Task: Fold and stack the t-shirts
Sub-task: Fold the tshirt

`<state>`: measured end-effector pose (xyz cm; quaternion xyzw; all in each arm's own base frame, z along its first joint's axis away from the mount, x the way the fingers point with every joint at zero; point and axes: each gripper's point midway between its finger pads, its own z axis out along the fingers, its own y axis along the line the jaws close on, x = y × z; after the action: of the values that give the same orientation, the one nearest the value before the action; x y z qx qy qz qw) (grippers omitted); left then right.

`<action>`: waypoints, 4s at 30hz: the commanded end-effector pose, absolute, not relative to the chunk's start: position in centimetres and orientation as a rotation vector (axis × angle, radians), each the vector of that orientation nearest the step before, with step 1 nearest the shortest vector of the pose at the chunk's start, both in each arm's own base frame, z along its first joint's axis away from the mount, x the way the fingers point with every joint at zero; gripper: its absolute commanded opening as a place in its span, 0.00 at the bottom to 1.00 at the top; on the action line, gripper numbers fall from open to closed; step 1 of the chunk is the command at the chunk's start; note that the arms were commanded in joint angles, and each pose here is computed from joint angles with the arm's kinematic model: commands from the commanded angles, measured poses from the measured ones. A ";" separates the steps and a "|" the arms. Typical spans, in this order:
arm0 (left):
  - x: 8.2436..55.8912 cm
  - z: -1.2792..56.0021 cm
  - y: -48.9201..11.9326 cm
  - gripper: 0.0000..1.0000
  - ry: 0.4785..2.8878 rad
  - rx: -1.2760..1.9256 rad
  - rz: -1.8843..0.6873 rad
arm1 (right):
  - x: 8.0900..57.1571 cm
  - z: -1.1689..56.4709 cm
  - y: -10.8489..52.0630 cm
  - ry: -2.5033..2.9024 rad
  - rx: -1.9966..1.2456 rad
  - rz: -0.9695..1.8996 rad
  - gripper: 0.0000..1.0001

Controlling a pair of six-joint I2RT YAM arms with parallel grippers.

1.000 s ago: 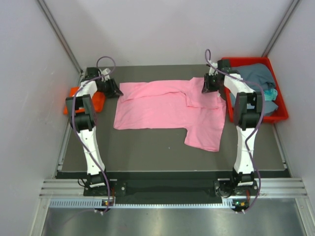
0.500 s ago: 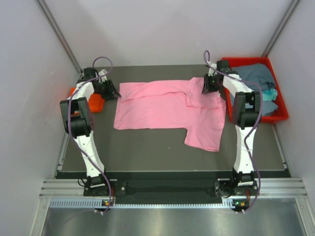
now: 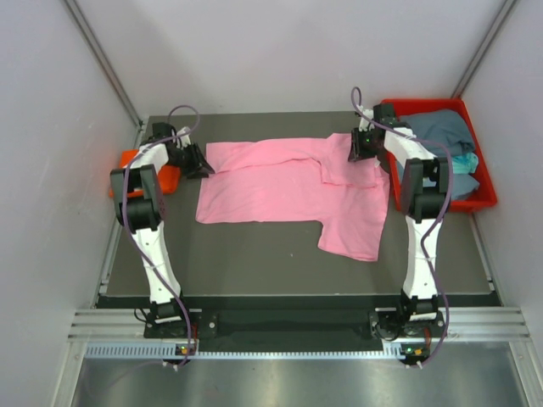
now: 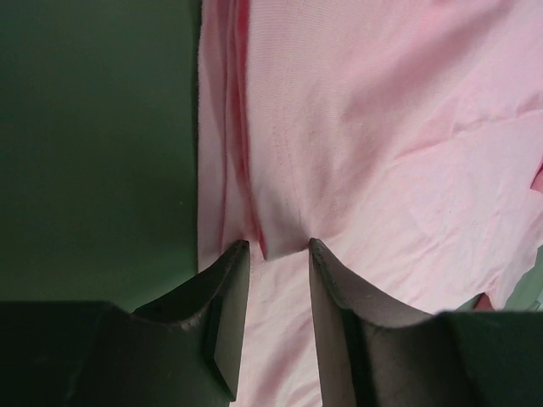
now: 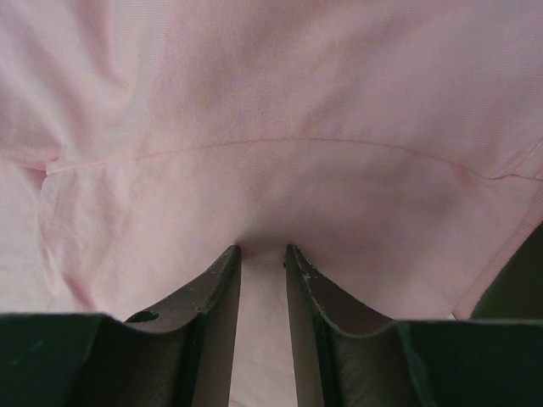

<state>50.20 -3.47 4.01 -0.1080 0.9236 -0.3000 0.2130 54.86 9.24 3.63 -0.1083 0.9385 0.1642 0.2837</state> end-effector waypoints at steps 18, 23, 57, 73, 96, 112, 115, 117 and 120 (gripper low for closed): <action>52.4 8.1 -2.9 0.02 2.460 -0.196 -0.770 | 56.8 5.1 9.5 2.439 -0.325 0.388 0.29; 52.7 9.6 -1.9 0.00 2.428 -0.180 -0.735 | 56.8 5.0 9.5 2.441 -0.326 0.388 0.29; 54.1 13.3 0.3 0.00 2.356 -0.116 -0.594 | 54.1 10.7 6.7 2.390 -0.305 0.312 0.33; 48.8 10.9 -2.4 0.01 2.499 -0.146 -0.799 | 53.5 11.1 6.7 2.384 -0.312 0.351 0.33; 51.0 10.9 0.3 0.36 2.493 -0.220 -0.603 | 48.6 10.9 6.5 2.440 -0.362 0.360 0.39; 46.7 7.4 -1.3 0.32 2.619 -0.347 -0.709 | 46.2 8.9 3.8 2.527 -0.438 0.163 0.40; 46.3 7.0 -1.2 0.31 2.637 -0.358 -0.703 | 45.8 9.1 3.5 2.528 -0.442 0.144 0.41; 46.2 6.8 -1.0 0.31 2.642 -0.364 -0.691 | 45.5 8.8 3.4 2.537 -0.444 0.139 0.40; 46.0 6.5 -0.9 0.31 2.656 -0.384 -0.678 | 44.9 8.4 3.3 2.549 -0.455 0.139 0.40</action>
<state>45.92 -1.28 4.51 -0.1287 0.9466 -0.2434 0.1676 44.72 3.90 5.66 -0.1606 0.9551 0.0660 0.2399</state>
